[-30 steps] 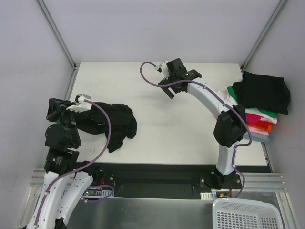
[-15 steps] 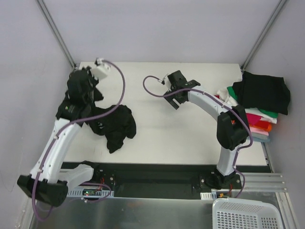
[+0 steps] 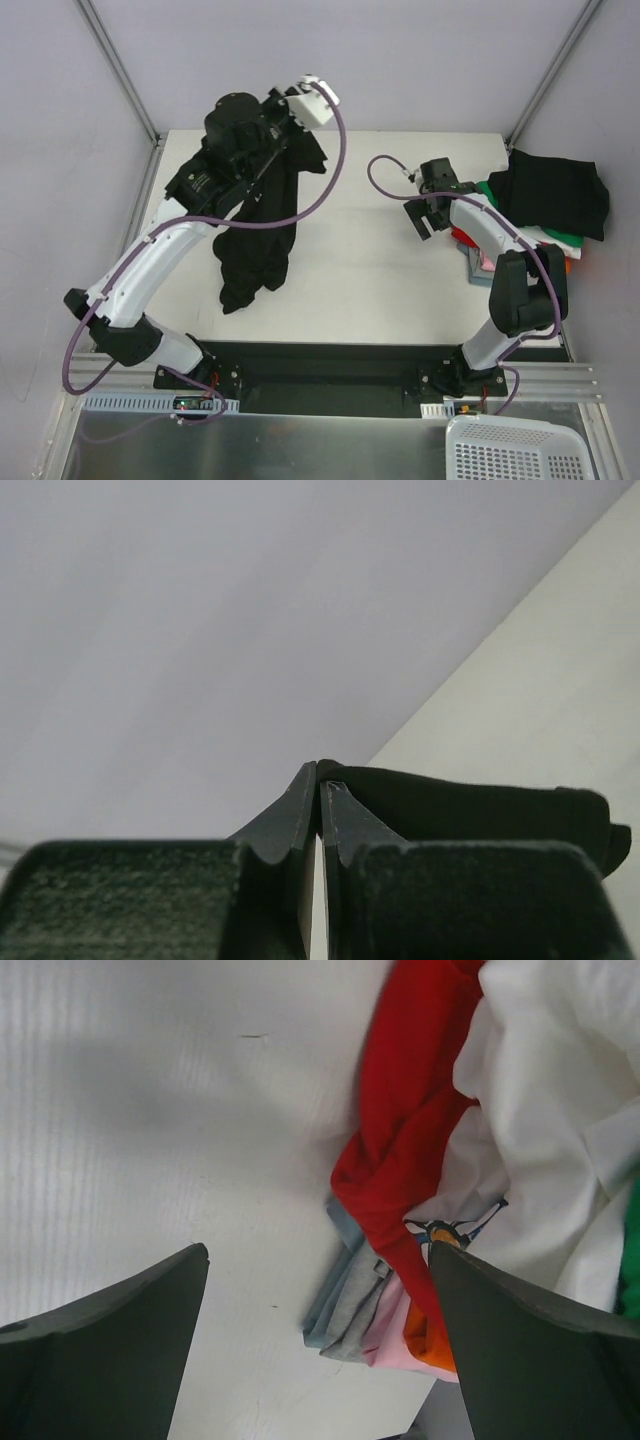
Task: Fold and stack the t-shirts
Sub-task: Move the tshirt to the center of the board
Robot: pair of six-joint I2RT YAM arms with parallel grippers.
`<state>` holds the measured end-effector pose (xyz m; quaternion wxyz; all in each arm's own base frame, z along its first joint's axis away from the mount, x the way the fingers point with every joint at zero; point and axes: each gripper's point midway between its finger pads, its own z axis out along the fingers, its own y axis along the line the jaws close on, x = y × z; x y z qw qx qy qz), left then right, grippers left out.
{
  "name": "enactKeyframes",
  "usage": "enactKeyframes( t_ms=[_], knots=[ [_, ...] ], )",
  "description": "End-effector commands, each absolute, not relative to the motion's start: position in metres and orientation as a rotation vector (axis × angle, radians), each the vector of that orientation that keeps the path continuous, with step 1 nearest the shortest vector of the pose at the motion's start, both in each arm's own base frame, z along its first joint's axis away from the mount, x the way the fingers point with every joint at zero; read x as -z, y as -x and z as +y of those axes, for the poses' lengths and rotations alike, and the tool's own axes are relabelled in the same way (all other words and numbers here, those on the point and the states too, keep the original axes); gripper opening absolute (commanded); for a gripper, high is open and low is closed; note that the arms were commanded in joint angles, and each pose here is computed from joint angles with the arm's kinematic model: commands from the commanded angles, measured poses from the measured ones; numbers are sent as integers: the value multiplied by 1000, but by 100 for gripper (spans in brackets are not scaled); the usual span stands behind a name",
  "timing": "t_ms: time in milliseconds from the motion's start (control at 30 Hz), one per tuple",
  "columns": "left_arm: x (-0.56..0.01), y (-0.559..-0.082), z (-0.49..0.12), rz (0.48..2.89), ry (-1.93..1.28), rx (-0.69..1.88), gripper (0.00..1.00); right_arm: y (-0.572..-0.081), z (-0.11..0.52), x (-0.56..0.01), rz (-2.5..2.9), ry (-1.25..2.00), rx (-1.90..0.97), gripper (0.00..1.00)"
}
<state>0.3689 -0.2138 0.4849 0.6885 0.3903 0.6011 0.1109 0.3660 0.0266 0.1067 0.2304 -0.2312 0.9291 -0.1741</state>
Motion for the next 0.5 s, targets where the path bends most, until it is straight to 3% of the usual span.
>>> enactKeyframes(
  t_ms=[0,133,467],
  knots=[
    [-563,-337,-255,1153,-818,-61,0,-356,9,-109,2573,547,480,98],
    [-636,-322,-246,1032,-678,5,0,-347,2,-105,2588,518,484,98],
    [-724,-305,-221,772,-463,-20,0,-337,-7,-97,2594,483,491,98]
  ],
)
